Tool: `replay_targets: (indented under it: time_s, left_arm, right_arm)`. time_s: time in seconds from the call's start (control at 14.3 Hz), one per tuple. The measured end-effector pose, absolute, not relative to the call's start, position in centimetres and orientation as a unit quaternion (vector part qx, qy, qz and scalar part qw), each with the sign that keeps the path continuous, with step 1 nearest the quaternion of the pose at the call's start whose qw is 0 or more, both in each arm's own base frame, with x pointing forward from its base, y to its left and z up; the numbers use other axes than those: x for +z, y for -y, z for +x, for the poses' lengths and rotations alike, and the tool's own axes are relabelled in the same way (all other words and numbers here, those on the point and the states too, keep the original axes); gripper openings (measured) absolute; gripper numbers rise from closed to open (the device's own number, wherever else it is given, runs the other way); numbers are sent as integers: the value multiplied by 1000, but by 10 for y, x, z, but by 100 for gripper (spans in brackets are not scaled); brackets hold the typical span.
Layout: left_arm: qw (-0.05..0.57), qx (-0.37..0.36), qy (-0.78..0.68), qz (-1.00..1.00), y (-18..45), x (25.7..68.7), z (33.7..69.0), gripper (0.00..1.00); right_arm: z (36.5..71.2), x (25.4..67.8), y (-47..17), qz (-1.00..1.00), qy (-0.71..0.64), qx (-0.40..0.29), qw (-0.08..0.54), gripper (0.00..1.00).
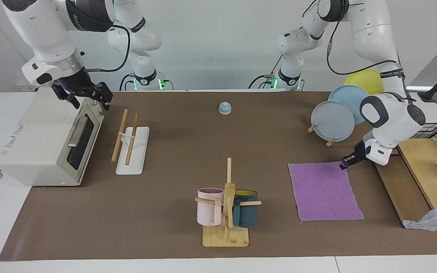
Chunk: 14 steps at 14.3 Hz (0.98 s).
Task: Fold towel and hang on rack
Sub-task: 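Lift and fold the towel over itself with the left gripper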
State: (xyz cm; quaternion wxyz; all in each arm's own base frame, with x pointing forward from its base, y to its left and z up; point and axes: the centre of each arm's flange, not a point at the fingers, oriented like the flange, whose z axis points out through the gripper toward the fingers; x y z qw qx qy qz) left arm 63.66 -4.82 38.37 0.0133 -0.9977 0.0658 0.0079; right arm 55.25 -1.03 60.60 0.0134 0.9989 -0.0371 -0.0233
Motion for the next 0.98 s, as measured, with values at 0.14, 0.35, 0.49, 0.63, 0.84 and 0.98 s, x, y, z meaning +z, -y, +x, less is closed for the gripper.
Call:
replay_targets:
  time_s: [0.14, 0.35, 0.49, 0.63, 0.84, 0.98]
  left_arm:
    - [73, 6, -149, -986, 129, 379, 620, 2]
    - [106, 13, -181, -978, 204, 331, 578, 2]
    - [103, 9, -174, -979, 206, 304, 564, 2]
    - [102, 5, -158, -982, 196, 301, 566, 2]
    - [96, 1, -135, -986, 192, 305, 568, 10]
    - [80, 0, -114, -990, 189, 314, 569, 30]
  right_arm:
    - [553, 606, 10, 999, 37, -23, 13, 100]
    - [553, 606, 10, 999, 37, -23, 13, 100]
    - [553, 606, 10, 999, 37, -23, 13, 100]
    - [553, 606, 10, 999, 37, -23, 13, 100]
    - [553, 606, 10, 999, 37, -23, 13, 100]
    - [553, 606, 10, 999, 37, -23, 13, 100]
